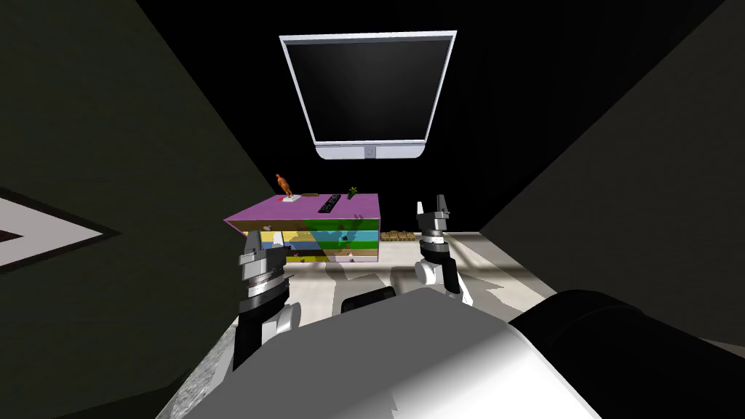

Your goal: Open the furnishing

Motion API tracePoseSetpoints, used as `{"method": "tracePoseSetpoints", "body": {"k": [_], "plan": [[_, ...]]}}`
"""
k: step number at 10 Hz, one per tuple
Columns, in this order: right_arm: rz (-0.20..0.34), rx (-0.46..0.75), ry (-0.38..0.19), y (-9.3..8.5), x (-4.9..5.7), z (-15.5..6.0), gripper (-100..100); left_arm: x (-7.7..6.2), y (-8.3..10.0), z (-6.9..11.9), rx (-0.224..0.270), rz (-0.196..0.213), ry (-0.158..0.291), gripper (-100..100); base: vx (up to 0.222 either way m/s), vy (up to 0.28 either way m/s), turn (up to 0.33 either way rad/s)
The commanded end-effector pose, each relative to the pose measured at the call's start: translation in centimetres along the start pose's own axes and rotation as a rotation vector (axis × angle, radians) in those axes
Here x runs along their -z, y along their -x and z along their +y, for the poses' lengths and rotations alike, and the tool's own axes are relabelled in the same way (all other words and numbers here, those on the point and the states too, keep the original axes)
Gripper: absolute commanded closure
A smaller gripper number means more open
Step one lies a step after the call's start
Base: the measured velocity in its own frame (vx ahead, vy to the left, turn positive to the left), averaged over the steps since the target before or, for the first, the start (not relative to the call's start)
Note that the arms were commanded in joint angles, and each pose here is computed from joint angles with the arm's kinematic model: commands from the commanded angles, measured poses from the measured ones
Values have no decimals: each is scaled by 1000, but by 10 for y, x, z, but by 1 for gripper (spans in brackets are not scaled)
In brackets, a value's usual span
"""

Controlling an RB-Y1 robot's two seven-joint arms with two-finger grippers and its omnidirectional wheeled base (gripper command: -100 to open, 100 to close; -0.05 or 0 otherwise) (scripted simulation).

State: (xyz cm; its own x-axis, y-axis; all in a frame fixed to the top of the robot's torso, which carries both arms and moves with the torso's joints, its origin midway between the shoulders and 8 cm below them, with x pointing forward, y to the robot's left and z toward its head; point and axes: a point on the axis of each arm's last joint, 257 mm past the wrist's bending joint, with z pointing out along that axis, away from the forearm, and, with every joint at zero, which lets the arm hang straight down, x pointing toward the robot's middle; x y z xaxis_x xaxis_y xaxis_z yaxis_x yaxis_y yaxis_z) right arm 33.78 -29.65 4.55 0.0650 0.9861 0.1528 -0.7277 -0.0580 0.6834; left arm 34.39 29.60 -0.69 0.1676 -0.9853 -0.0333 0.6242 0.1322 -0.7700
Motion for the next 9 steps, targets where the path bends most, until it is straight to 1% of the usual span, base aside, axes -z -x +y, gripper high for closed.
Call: {"method": "tracePoseSetpoints", "body": {"k": [1,9], "plan": [[0,0,0,0,0,0,0,0,0,0,0,0,0,0,0,0,0],[0,0,0,0,0,0,0,0,0,0,0,0,0,0,0,0,0]]}}
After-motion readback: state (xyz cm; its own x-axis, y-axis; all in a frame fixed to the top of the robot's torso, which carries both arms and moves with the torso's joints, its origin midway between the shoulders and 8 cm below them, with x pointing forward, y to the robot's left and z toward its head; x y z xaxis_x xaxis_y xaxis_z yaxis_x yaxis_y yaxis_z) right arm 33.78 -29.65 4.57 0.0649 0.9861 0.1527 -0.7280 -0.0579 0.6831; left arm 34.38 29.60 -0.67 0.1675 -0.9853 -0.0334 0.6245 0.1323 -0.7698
